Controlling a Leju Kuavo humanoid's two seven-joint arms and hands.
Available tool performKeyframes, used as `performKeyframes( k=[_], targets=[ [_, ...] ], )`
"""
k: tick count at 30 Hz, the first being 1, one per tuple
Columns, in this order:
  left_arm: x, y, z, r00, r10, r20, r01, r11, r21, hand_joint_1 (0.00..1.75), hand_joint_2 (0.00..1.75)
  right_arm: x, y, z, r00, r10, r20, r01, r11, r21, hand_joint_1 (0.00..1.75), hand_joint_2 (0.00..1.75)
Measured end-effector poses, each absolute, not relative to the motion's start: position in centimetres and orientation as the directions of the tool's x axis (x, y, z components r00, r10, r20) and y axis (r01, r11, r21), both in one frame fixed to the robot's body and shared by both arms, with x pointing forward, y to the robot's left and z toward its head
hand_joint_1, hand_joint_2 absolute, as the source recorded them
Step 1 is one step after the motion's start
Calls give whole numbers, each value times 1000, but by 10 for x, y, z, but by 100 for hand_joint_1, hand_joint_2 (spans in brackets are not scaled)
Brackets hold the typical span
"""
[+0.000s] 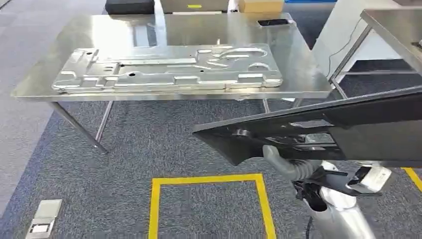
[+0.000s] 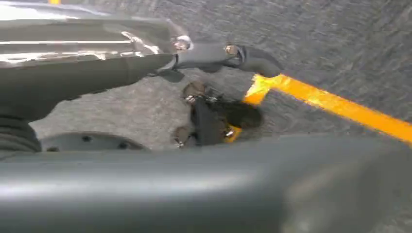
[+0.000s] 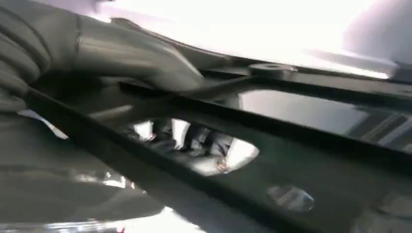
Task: Take the parts from the cabinet and place them on the table.
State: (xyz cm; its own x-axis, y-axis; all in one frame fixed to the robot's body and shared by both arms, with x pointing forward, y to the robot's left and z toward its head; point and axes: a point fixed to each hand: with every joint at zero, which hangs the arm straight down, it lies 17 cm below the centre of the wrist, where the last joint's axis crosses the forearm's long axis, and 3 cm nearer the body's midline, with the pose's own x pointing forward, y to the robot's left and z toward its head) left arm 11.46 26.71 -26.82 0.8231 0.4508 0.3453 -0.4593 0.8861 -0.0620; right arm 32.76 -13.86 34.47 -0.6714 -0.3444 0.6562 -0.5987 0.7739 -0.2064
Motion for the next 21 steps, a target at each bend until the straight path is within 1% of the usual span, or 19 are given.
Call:
performKeyframes(
  k=[21],
  targets=[
    [113, 272, -269, 825, 445, 349, -458, 888, -48, 0, 175, 328, -131, 351, -681, -350, 643, -595, 776, -209, 175, 175]
  ],
)
